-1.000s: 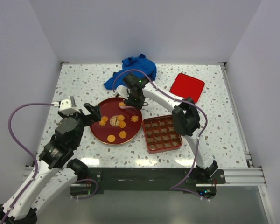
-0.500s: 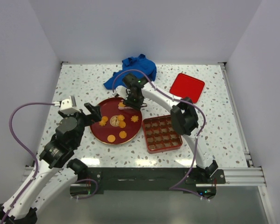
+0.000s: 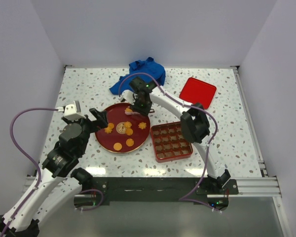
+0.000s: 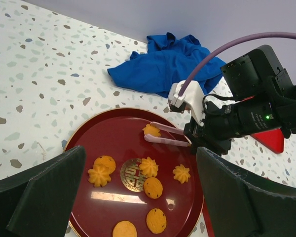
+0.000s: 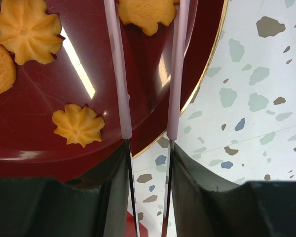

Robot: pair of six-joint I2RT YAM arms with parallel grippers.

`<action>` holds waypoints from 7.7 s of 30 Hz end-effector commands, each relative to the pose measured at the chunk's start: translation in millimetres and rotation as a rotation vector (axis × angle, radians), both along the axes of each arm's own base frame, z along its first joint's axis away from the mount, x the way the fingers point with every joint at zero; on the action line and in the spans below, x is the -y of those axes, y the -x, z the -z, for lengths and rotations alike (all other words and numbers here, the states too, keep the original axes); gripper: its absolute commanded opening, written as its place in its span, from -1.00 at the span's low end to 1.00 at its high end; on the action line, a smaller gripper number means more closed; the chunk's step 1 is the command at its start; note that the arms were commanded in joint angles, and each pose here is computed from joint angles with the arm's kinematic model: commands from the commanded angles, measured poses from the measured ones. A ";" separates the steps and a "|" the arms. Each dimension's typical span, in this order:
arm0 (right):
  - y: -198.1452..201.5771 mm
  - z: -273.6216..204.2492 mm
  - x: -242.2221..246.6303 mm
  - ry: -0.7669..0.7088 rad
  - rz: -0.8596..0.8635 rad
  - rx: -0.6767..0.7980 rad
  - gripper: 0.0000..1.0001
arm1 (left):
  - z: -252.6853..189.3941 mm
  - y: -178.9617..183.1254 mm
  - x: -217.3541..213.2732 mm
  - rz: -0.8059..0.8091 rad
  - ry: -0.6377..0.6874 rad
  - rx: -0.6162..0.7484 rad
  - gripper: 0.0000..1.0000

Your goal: Pack the cookies

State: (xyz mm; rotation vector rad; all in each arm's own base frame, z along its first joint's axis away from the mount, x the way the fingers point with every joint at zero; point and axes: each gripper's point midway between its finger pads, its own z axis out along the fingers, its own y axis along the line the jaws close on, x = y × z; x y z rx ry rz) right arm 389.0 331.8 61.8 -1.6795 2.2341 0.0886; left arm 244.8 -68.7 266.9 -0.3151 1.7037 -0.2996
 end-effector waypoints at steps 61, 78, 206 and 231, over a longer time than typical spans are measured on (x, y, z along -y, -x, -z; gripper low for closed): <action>167.3 -68.6 197.8 -0.004 0.005 -0.168 -0.43 | 18.3 -17.8 43.3 0.149 0.100 0.036 0.99; 170.9 -58.3 196.3 0.016 0.000 -0.192 -0.29 | 16.9 -16.7 42.2 0.146 0.106 0.038 1.00; 106.9 -13.7 -11.6 -0.002 -0.279 -0.011 -0.31 | 34.2 1.6 18.3 0.071 0.088 -0.027 1.00; 140.4 -110.0 52.5 -0.159 -0.300 0.006 -0.76 | 27.4 -1.8 22.4 0.086 0.086 -0.015 1.00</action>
